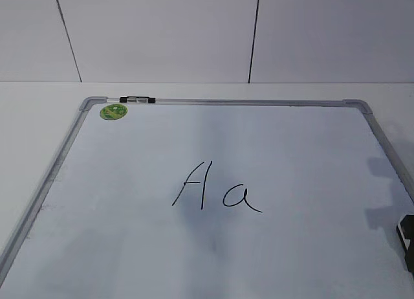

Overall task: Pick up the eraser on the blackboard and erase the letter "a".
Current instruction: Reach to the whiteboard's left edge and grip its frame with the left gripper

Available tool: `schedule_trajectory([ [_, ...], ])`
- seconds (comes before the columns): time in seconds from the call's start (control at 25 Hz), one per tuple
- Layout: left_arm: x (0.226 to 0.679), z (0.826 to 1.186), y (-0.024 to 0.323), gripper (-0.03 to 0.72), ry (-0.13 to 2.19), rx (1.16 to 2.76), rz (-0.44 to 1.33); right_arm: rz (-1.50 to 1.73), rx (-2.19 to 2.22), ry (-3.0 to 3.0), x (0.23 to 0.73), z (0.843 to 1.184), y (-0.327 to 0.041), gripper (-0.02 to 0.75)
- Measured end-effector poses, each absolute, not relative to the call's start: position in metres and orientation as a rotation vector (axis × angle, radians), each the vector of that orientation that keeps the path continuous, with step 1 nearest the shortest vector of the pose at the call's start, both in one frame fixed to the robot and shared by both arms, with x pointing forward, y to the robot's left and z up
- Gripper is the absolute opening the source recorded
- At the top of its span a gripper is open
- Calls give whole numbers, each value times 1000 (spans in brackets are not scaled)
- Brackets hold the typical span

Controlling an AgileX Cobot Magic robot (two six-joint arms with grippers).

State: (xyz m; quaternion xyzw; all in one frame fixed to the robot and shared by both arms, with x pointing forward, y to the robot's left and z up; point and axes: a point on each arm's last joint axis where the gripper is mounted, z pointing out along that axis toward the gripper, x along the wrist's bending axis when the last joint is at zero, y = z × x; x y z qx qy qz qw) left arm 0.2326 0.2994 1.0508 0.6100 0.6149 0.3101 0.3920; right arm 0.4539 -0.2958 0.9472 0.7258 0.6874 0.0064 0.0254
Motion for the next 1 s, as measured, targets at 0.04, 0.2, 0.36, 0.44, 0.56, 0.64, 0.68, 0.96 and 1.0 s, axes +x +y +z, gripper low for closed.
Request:
schedule_trajectory([
  [0.04, 233, 1051, 299, 371, 1561, 1549, 787, 20, 2244, 2125, 454, 947, -296, 535],
  [0.2, 233, 1051, 299, 371, 1560, 1548, 781, 20, 2244, 2125, 454, 947, -296, 535],
  [0.36, 235, 1051, 299, 360, 1567, 1554, 775, 21, 2246, 2125, 454, 947, -296, 535],
  [0.44, 240, 1053, 298, 349, 1579, 1565, 765, 21, 2246, 2125, 454, 947, -296, 535],
  [0.56, 253, 1065, 297, 342, 1576, 1559, 769, 19, 2250, 2125, 454, 948, -296, 535],
  [0.64, 263, 1076, 297, 340, 1578, 1558, 766, 10, 2256, 2128, 456, 951, -295, 535],
  [0.68, 268, 1080, 296, 338, 1586, 1565, 759, 4, 2258, 2130, 457, 953, -295, 535],
  [0.96, 304, 1092, 293, 334, 1647, 1619, 708, 24, 2267, 2119, 470, 971, -294, 535],
  [1.0, 307, 1092, 293, 334, 1653, 1624, 703, 28, 2273, 2118, 470, 972, -294, 535],
])
